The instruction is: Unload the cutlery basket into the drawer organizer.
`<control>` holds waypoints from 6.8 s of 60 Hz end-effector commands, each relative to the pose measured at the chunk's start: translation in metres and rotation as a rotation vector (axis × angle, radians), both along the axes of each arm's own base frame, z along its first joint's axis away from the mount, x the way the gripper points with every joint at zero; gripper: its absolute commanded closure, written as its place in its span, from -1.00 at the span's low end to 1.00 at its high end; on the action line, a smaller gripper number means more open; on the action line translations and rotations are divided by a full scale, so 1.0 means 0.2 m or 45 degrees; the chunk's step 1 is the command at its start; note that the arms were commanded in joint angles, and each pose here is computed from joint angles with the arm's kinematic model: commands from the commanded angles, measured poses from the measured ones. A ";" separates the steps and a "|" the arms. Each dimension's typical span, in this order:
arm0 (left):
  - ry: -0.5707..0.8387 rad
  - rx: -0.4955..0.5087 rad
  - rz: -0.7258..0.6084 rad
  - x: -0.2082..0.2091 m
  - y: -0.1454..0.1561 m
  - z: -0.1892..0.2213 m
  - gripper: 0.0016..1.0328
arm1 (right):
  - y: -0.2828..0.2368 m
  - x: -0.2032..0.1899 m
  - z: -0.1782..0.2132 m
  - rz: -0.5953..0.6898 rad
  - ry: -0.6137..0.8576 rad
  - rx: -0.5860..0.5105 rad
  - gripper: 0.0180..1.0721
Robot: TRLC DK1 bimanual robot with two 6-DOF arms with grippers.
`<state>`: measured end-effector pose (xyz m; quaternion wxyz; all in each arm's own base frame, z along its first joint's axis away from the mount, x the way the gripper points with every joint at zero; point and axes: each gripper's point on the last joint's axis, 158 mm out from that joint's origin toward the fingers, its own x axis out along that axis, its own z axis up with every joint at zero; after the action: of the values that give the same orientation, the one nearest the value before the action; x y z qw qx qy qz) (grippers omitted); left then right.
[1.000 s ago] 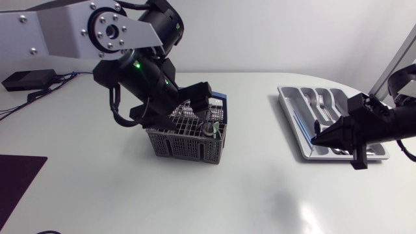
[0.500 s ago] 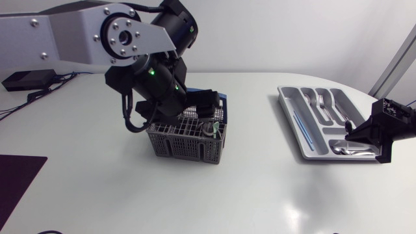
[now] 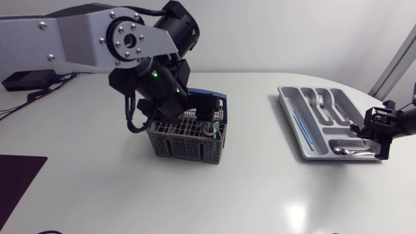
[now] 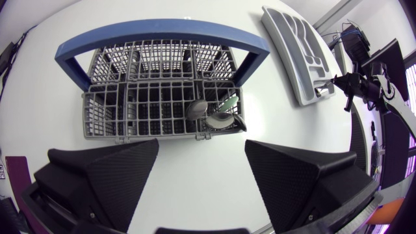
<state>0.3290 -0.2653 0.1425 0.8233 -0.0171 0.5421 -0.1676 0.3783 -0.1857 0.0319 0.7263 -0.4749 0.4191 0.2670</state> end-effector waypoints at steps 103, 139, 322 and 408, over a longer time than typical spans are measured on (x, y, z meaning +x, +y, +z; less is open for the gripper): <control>-0.413 0.470 -0.757 0.11 0.03 -0.12 -0.66 | 0.77 -0.28 0.35 0.137 -0.062 0.409 -0.91; -0.581 0.568 -0.764 0.17 0.04 -0.18 -0.40 | 1.01 -0.36 0.39 0.195 -0.046 0.524 -0.91; -0.732 0.413 -0.656 0.18 -0.03 0.01 0.89 | 1.13 -0.41 0.36 0.237 -0.048 0.537 -0.91; -0.944 0.217 -0.477 0.18 0.00 0.54 0.89 | 1.27 -0.41 0.45 0.238 -0.056 0.618 -0.91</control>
<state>0.3671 -0.2600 0.2212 0.9044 0.2397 0.2383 -0.2605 0.2957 0.0614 0.1161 0.7916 -0.3461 0.2843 0.4156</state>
